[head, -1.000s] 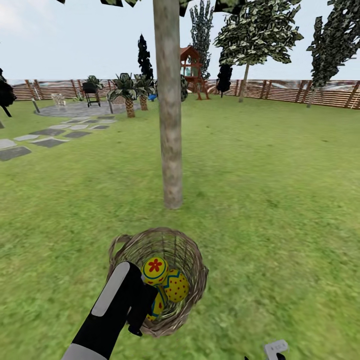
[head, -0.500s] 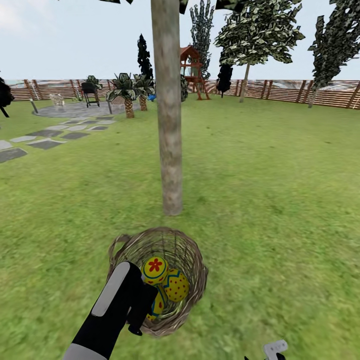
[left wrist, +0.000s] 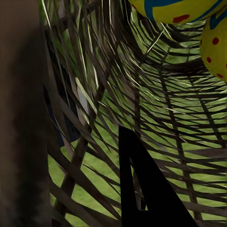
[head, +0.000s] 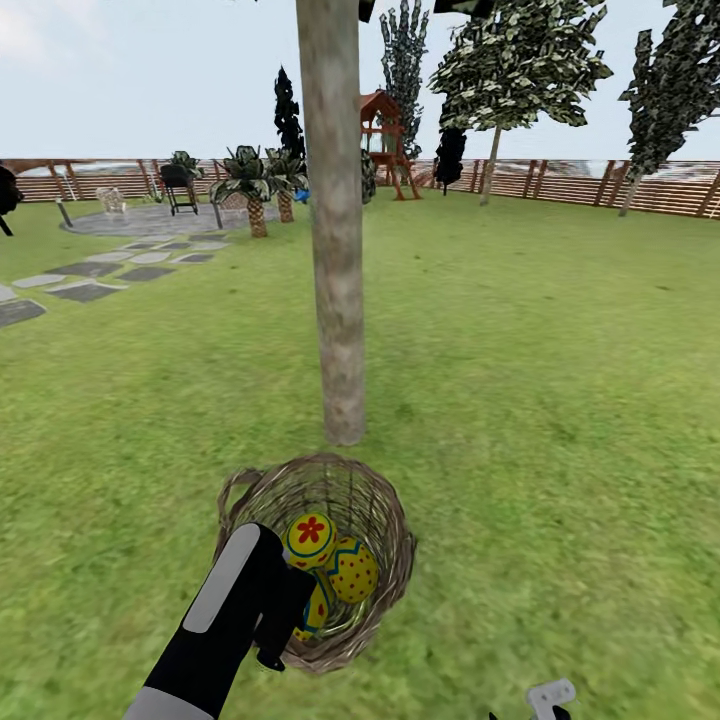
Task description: Take the three Easter eggs out of the wicker basket on the lawn in the garden, then place them on the lawn next to a single tree (choose any tree) so that all three eggs are next to the same tree and none are left in the basket.
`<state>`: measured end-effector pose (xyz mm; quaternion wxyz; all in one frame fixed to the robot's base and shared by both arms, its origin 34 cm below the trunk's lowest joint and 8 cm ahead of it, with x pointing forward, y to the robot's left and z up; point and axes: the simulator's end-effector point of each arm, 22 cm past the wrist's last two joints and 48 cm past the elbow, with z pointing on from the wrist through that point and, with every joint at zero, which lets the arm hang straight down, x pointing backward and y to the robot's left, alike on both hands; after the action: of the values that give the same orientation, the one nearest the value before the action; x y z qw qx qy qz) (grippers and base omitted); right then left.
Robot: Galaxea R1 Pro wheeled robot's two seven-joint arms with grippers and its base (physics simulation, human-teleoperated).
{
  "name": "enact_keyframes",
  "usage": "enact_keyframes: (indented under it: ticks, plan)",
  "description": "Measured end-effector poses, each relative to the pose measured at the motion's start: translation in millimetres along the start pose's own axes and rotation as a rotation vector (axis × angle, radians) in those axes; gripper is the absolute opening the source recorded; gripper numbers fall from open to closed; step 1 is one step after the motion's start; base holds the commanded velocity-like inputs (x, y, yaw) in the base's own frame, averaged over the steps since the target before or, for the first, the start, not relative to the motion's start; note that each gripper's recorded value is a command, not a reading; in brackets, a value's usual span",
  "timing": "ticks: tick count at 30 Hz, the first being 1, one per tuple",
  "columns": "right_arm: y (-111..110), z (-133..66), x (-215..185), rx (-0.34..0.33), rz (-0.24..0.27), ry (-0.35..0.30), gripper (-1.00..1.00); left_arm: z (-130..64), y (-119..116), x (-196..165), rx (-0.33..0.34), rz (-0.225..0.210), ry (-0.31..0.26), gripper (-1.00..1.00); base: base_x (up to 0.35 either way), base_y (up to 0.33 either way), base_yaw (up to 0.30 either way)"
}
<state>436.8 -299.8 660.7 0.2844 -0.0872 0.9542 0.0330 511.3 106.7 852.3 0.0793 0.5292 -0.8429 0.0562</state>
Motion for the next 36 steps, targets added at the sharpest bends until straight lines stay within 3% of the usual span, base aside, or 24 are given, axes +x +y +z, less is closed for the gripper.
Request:
enact_keyframes:
  ticks: [28,36]
  plan:
    - [-0.7,-0.1,-0.3,0.001,-0.001,-0.001,1.00,0.0,0.0,0.0,0.000,-0.001,0.000,-1.00,0.337,0.000,0.000]
    - [-0.9,0.2,-0.2,0.001,-0.001,-0.001,1.00,0.8,-1.0,4.4,-0.003,0.021,-0.005,-1.00,0.037,0.000,0.000]
